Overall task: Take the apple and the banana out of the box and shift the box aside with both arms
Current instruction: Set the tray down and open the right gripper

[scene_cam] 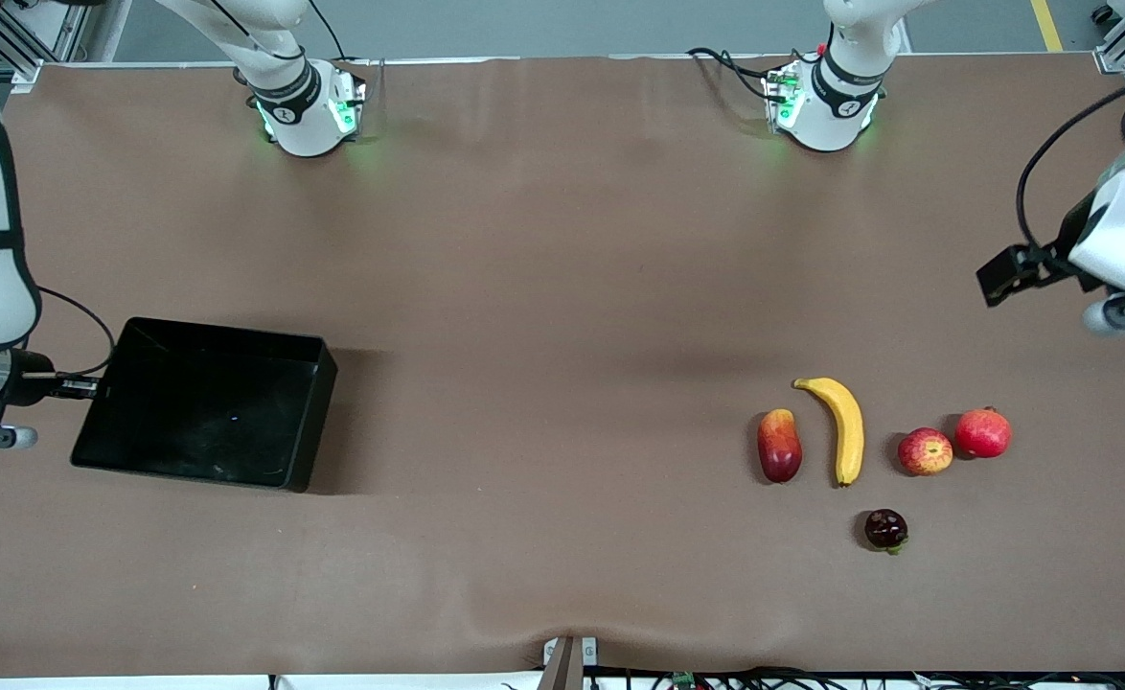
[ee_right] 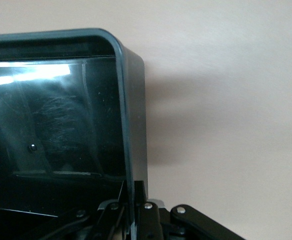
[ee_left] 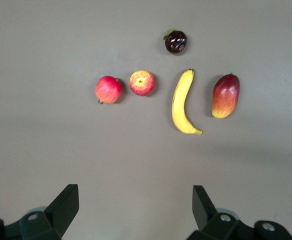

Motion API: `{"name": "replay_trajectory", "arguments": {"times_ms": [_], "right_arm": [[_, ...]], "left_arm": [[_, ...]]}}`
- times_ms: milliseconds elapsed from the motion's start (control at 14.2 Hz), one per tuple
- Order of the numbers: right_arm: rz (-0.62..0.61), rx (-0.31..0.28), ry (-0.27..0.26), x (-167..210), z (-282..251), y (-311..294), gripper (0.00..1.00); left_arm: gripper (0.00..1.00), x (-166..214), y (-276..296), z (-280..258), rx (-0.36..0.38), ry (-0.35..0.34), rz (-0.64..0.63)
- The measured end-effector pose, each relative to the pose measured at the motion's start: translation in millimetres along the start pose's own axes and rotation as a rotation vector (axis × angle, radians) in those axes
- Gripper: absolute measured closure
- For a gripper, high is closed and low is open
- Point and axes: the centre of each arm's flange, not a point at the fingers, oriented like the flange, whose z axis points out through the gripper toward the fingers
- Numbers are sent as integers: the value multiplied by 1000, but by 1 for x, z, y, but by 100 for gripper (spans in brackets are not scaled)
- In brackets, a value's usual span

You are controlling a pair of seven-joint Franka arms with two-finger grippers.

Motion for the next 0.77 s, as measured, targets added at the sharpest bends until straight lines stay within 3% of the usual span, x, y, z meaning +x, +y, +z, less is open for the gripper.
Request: {"name": "replay_trajectory", "arguments": {"times_ms": [491,632,772], "right_arm": [[-94,17,-42,0,39,40,94],[-102,13,-29,3,33,41,81],[-104,10,-18,5,27,42,60]], "left_arm": [[0,-34,-24,-1,-62,-46,5],[0,-41,-21,-2,-63,-43,14],[0,-47,-19,-3,-64,-34,20]]}}
